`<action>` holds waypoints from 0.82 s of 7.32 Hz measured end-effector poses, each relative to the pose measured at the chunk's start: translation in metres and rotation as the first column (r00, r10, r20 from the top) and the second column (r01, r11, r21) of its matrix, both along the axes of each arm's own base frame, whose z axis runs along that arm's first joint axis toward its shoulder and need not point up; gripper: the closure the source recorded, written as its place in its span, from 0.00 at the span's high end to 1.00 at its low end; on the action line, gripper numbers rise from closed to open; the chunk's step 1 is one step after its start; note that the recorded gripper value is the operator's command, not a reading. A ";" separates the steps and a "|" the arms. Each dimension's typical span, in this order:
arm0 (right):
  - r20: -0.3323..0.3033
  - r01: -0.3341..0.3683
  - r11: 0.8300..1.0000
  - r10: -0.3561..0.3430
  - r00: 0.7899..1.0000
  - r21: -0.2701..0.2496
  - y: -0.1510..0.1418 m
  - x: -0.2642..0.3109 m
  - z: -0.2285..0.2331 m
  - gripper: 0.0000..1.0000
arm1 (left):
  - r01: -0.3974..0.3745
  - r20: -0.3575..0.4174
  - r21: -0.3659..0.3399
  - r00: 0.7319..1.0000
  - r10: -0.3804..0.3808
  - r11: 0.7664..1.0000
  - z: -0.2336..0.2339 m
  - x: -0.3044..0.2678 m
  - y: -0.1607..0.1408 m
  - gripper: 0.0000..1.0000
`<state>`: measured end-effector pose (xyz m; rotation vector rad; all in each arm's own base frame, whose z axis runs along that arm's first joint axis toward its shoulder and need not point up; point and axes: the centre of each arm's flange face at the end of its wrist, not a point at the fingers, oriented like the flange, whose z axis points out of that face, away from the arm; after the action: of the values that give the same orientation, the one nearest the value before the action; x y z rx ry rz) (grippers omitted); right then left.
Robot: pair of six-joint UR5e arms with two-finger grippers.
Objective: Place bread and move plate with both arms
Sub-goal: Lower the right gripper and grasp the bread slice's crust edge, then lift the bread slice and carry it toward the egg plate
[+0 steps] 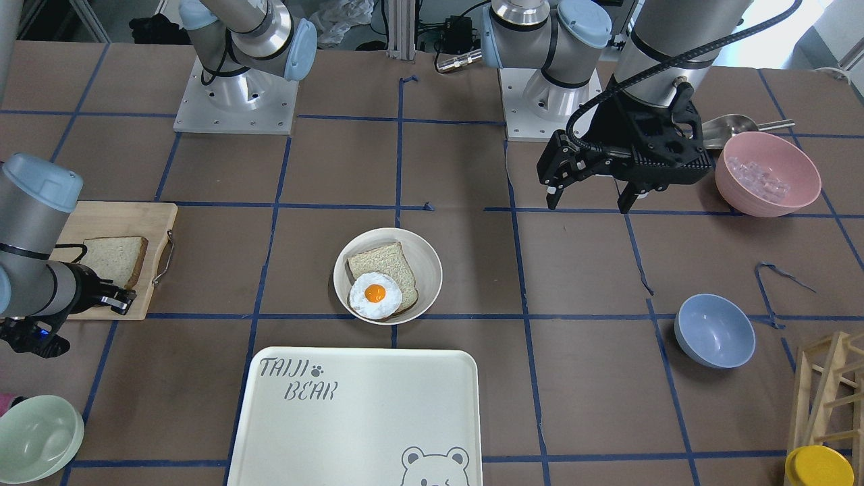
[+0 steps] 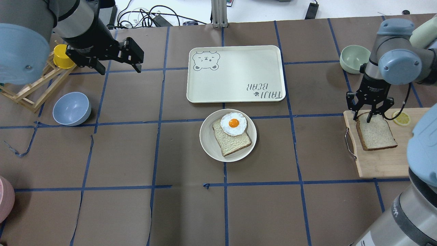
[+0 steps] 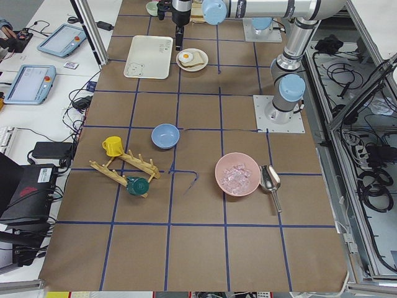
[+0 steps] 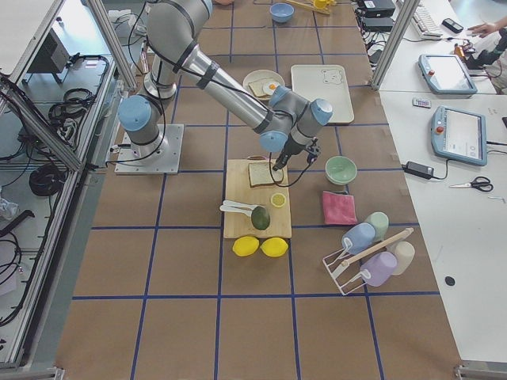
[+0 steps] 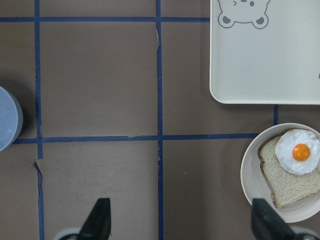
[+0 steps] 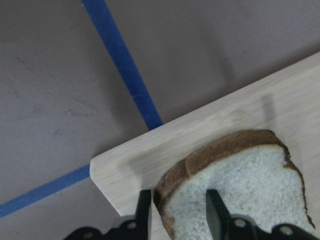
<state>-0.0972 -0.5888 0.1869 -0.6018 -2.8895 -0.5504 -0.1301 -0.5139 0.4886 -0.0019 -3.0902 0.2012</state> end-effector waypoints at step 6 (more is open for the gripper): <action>0.010 -0.006 1.000 0.006 1.000 0.000 0.001 0.001 0.003 0.00 | -0.002 0.002 0.000 1.000 0.002 1.000 0.000 0.001 0.000 1.00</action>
<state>-0.0963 -0.5882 0.1895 -0.5922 -2.8994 -0.5547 -0.1293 -0.5139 0.4888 0.0008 -3.0927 0.2019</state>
